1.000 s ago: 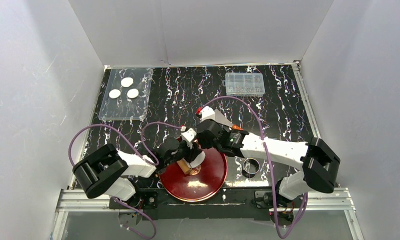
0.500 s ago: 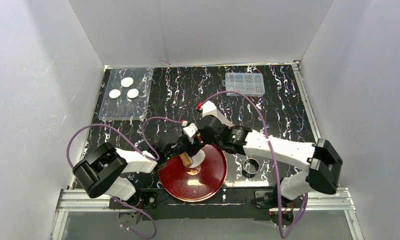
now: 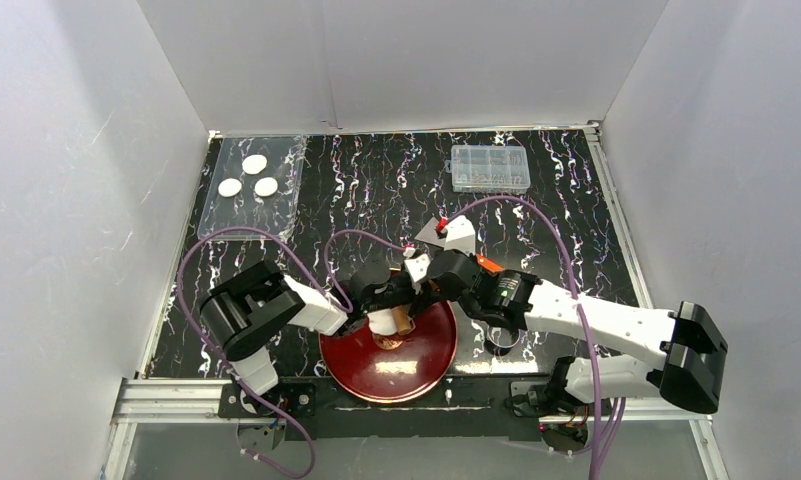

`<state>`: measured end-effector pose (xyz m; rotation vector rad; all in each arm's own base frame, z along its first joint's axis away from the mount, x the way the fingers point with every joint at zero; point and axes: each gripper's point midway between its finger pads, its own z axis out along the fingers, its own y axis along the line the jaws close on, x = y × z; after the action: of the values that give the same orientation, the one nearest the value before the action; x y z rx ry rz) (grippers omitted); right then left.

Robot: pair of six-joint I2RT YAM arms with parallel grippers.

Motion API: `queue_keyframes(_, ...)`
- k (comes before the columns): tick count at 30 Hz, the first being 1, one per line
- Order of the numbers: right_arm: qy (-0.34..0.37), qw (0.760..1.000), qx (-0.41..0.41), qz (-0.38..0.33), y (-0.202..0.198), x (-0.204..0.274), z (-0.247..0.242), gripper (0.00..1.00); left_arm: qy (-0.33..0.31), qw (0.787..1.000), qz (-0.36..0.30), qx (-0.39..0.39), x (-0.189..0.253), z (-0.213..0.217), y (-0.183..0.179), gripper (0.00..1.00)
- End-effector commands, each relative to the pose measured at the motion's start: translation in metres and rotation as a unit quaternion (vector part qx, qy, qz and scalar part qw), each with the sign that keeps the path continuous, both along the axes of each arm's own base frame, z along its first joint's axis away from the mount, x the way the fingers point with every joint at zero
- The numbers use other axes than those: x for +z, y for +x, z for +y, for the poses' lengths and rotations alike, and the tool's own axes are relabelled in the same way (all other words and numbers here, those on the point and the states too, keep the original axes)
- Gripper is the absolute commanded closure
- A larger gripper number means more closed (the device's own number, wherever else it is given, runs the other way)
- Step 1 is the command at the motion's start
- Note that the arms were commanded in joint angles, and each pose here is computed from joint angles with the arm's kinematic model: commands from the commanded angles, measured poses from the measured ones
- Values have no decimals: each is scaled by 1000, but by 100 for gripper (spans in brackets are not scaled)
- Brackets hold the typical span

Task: Roll out the dumpling wrappers from the dough
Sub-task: Flatten out the dough on the work surface.

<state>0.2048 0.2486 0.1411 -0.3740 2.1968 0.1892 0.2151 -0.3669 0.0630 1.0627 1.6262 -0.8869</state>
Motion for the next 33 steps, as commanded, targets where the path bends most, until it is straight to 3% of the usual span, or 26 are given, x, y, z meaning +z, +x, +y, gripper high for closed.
queue_keyframes(1,16,983,167,67,-63,-20,50,99,47,999,-5,-12,-18,-23,-5,100)
queue_keyframes(17,38,988,135,68,-72,-14,28,99,83,996,23,-20,-47,-19,-28,100)
queue_keyframes(26,45,986,160,12,-58,38,44,99,12,996,-78,-44,20,-54,-6,100)
queue_keyframes(33,58,987,150,15,-59,40,39,99,7,997,-56,-47,19,-60,-8,100)
